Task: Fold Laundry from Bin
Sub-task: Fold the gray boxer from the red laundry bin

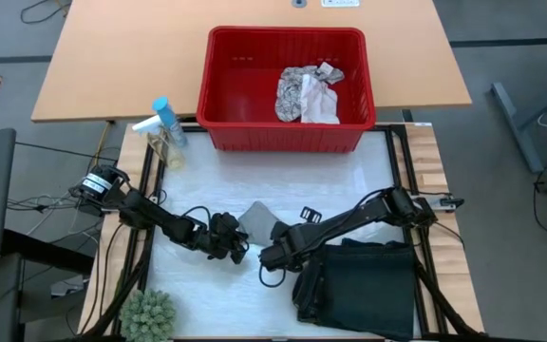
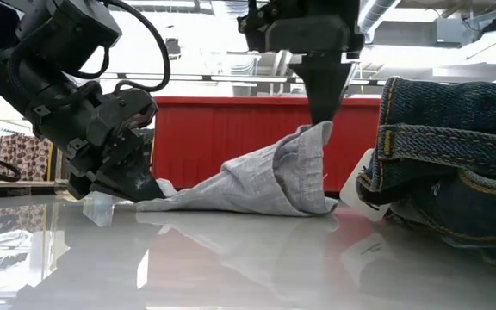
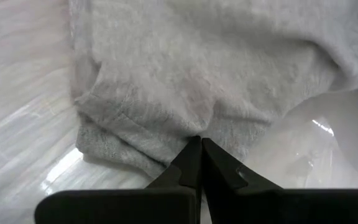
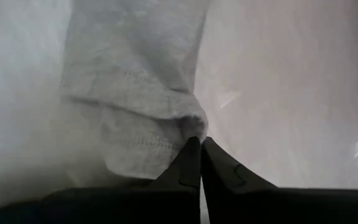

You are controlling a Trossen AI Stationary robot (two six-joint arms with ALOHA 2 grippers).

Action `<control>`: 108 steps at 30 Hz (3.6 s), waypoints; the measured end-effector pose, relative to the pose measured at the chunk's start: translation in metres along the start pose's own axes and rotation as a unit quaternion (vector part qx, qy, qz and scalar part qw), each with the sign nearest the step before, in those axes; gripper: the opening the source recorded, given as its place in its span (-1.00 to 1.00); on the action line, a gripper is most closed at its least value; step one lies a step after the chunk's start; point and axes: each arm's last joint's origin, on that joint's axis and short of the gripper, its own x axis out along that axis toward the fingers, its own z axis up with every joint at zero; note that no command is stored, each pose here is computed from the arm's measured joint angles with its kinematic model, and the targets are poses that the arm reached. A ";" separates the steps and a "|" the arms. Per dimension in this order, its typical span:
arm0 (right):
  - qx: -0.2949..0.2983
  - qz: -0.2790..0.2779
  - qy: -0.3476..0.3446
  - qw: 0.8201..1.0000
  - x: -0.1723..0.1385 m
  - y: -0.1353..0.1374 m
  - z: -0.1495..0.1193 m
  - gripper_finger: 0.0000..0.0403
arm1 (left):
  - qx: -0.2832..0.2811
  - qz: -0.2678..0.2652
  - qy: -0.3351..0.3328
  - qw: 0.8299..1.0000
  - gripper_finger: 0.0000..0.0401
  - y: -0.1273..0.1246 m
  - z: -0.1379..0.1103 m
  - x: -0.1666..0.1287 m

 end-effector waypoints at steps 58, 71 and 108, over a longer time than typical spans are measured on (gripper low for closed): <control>-0.119 0.062 -0.159 0.978 0.054 0.061 0.040 -0.13 | -0.039 -0.048 0.025 0.998 -1.00 0.015 0.053 -0.030; -0.161 0.085 -0.131 0.975 0.064 0.060 0.042 -0.13 | 0.075 -0.084 -0.120 0.986 -1.00 -0.001 0.073 -0.040; 0.147 0.174 -0.102 0.968 -0.050 -0.020 0.019 -0.13 | -0.325 0.052 -0.004 0.944 -1.00 0.019 0.022 -0.007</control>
